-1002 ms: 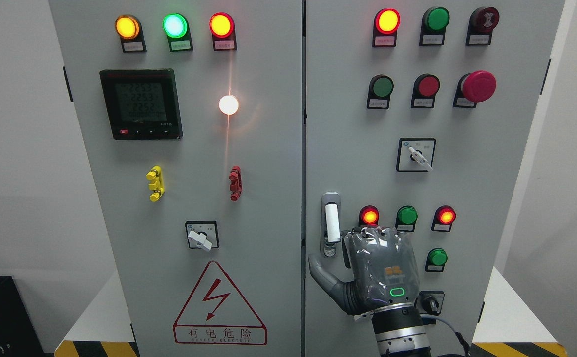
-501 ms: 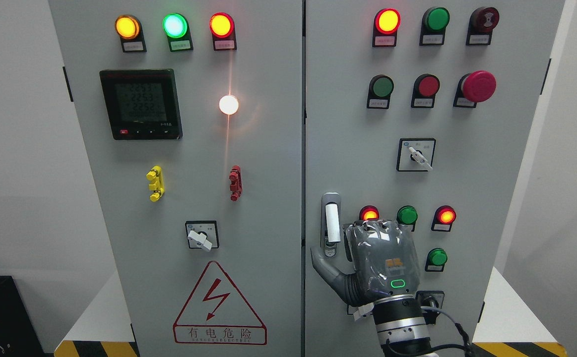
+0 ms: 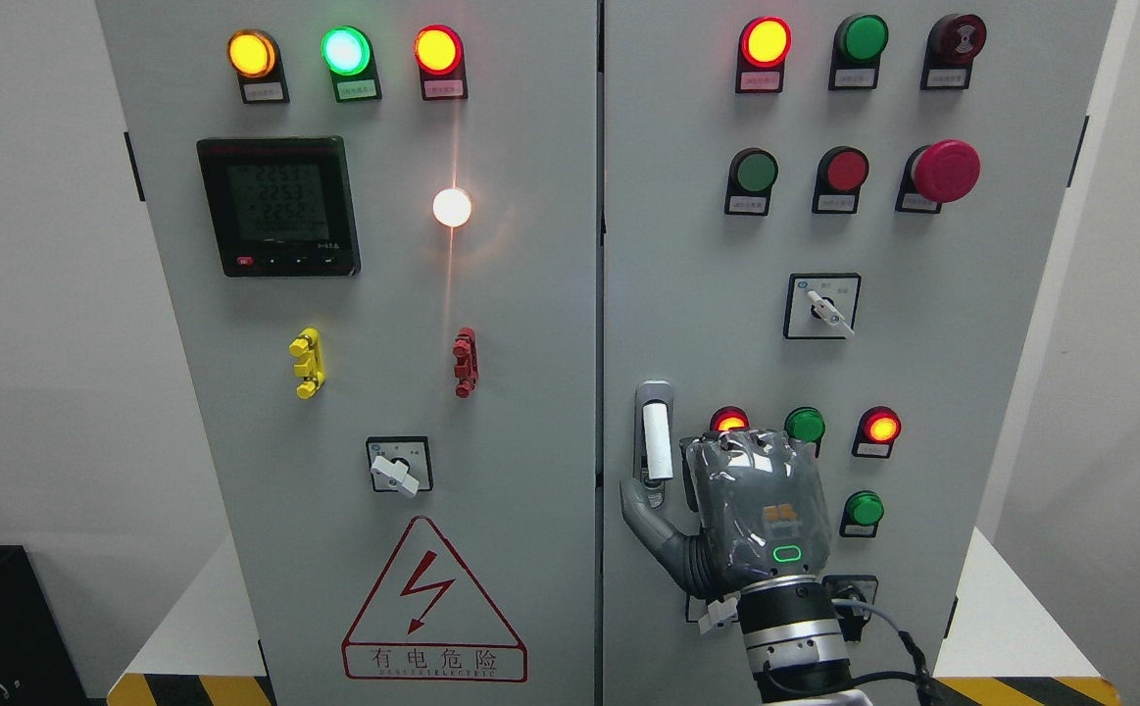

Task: Release door handle

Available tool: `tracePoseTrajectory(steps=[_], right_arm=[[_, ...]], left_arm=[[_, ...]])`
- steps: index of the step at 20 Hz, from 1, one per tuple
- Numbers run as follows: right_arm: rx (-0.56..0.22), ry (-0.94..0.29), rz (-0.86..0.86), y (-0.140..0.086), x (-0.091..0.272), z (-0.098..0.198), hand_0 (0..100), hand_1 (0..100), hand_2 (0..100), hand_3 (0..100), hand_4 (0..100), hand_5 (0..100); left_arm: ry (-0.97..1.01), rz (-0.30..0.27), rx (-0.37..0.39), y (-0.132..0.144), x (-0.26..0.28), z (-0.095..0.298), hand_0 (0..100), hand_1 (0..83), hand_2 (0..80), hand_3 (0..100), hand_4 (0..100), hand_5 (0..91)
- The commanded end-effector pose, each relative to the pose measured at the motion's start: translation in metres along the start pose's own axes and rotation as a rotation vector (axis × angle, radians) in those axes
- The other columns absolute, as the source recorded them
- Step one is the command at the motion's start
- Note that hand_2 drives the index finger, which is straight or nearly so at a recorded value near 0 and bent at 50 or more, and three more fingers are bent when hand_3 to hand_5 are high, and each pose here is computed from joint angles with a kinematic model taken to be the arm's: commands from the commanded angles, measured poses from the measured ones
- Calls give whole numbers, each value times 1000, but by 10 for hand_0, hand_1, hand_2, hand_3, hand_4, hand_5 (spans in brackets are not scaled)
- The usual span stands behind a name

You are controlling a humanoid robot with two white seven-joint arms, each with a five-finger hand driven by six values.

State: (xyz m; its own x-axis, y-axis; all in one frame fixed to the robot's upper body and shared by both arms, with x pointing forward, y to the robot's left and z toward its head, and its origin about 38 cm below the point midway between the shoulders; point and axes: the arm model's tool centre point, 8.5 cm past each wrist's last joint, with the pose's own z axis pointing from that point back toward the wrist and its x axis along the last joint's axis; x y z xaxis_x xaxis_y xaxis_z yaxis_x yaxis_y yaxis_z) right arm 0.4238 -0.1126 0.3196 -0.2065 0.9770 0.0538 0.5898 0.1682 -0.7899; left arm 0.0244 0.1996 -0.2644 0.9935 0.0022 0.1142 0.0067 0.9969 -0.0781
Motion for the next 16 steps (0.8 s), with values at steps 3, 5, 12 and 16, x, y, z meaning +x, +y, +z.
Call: tracePoseTrajectory(steps=[3, 5, 12, 16], right_arm=[[6, 9, -2, 3, -2, -1, 347, 256, 915, 1000, 937, 933], [5, 9, -2, 2, -2, -1, 353, 255, 914, 1000, 938, 933], [3, 16, -3, 2, -4, 0, 388, 253, 915, 1000, 938, 933], [4, 16, -3, 3, -4, 0, 402, 258, 915, 1000, 938, 933]], left_arm=[[20, 3, 0, 0, -12, 1, 120, 556, 0, 0, 0, 0], [20, 3, 0, 0, -12, 1, 120, 556, 0, 0, 0, 0], [18, 3, -1, 0, -12, 1, 120, 556, 0, 0, 0, 0], [18, 3, -1, 0, -12, 1, 120, 556, 0, 0, 0, 0]])
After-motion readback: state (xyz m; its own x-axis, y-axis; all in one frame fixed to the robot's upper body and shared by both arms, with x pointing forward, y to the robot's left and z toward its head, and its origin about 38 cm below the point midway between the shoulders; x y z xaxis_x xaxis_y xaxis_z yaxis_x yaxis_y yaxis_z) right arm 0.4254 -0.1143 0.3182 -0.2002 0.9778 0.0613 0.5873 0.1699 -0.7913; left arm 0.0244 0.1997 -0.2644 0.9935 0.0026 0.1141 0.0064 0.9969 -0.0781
